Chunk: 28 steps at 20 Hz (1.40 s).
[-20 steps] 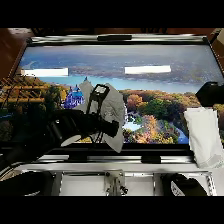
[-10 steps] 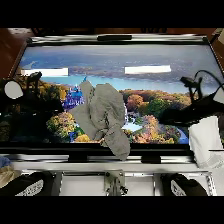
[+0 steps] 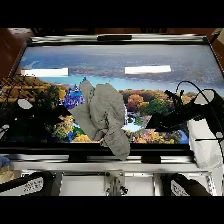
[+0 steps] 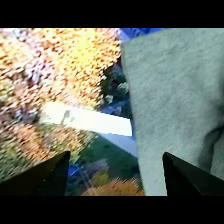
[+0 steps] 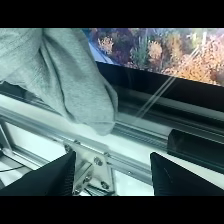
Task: Fold the shirts.
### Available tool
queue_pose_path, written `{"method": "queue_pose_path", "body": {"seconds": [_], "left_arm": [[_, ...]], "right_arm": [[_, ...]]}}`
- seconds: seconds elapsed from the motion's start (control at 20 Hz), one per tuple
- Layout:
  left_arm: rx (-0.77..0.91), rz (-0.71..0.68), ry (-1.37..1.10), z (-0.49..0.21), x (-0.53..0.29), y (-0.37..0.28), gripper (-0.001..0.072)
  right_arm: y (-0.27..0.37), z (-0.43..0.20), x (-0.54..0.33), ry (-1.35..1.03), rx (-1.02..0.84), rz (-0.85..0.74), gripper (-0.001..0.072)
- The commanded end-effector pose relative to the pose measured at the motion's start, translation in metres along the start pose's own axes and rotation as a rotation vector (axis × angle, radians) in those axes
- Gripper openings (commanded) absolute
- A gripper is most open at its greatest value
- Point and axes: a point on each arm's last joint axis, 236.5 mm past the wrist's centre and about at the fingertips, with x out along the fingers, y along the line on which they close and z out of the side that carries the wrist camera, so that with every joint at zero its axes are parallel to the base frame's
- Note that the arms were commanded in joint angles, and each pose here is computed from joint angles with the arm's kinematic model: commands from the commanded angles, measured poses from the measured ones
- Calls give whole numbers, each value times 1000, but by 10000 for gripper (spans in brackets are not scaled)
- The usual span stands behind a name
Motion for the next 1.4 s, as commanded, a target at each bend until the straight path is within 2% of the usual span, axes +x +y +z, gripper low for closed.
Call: {"method": "queue_pose_path", "body": {"seconds": [0.0,0.05,0.1,0.3,0.4,0.45,0.5,0.55,0.6,0.75,0.95,1.1,1.2,1.35], "left_arm": [[-94,-107,-75,21,24,-19,708],[-103,-113,-88,24,27,-21,705],[-108,-116,-107,28,29,-23,653],[-163,-163,-214,50,31,-40,630],[-201,-179,-205,50,38,-42,588],[-224,-192,-195,49,40,-43,441],[-233,-198,-194,49,41,-45,371],[-232,-199,-202,50,42,-46,338],[-229,-199,-207,51,41,-47,199],[-176,-205,-207,53,38,-52,39],[-118,-223,-183,48,33,-62,37],[-90,-234,-180,46,27,-68,38],[-66,-243,-196,47,20,-72,37],[-49,-261,-205,46,10,-80,37]], "right_arm": [[4,0,3,10,13,28,591],[4,0,3,10,13,28,591],[4,0,3,9,13,28,591],[4,0,3,11,42,29,591],[3,0,3,11,48,25,591],[4,0,3,11,44,26,591],[5,-1,3,13,30,29,591],[5,-1,4,16,8,23,591],[6,-2,7,22,-25,11,591],[26,-4,25,27,-127,-18,591],[65,-12,57,32,-324,-28,592],[76,-36,98,173,-447,-53,593],[74,-39,132,234,-487,-72,593],[64,-26,172,247,-424,-94,591]]}}
